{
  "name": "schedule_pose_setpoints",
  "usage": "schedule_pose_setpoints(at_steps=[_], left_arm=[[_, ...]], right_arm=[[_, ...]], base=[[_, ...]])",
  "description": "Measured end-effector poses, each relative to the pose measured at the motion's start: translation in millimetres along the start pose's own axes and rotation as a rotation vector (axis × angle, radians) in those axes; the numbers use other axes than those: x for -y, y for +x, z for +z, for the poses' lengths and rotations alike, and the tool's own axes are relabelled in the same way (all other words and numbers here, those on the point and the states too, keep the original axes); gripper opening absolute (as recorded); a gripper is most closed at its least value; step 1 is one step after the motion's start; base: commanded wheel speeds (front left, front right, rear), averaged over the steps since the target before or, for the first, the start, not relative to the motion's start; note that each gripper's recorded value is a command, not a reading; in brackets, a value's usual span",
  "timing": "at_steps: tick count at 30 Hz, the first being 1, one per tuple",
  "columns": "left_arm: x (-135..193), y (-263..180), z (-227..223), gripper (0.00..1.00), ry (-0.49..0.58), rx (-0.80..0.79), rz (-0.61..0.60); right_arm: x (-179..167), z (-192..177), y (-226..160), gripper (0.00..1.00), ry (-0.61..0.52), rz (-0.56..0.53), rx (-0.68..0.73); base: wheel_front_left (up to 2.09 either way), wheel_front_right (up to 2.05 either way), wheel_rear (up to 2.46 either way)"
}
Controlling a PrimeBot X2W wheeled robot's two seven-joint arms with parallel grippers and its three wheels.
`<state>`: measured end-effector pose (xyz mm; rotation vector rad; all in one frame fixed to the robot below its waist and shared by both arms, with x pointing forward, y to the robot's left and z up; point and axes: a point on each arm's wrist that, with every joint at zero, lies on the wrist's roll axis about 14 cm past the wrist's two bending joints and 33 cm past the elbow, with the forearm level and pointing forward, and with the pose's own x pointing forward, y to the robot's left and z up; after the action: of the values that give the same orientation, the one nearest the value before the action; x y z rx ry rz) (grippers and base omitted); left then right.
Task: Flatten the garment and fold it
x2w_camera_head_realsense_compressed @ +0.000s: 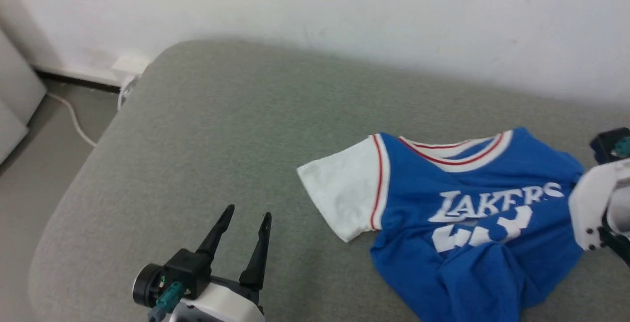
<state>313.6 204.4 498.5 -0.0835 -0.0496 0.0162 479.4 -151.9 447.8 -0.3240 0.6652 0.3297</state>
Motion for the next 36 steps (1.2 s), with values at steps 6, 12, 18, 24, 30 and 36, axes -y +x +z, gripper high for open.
schedule_pose_setpoints(at_steps=[6,12,18,24,30,36], left_arm=[[23.2,15.7,2.8,1.0,-0.007,0.014,-0.084],[46.6,28.2,-1.2,1.0,-0.017,0.005,-0.161],[61.0,37.3,-1.2,1.0,-0.029,0.006,-0.209],[65.4,46.4,-3.1,1.0,-0.086,0.0,-0.21],[79.4,69.1,-24.5,1.0,-0.073,-0.116,-0.257],[92.9,118.9,-33.7,1.0,0.054,-0.305,-0.345]], right_arm=[[61.7,-36.8,-40.2,0.0,0.027,-0.213,-0.025],[30.8,-66.4,-45.2,1.0,0.117,-0.17,-0.009],[30.1,-32.8,-63.9,1.0,0.151,-0.183,0.241],[28.1,-3.8,-103.3,1.0,0.259,-0.196,0.552],[48.4,0.6,-155.5,1.0,0.393,-0.345,0.847],[66.2,-29.9,-165.7,1.0,0.428,-0.476,0.84]], base=[[0.0,0.0,0.0],[0.0,0.0,0.0],[0.0,0.0,0.0],[0.0,0.0,0.0],[0.0,0.0,0.0],[0.0,0.0,0.0]])
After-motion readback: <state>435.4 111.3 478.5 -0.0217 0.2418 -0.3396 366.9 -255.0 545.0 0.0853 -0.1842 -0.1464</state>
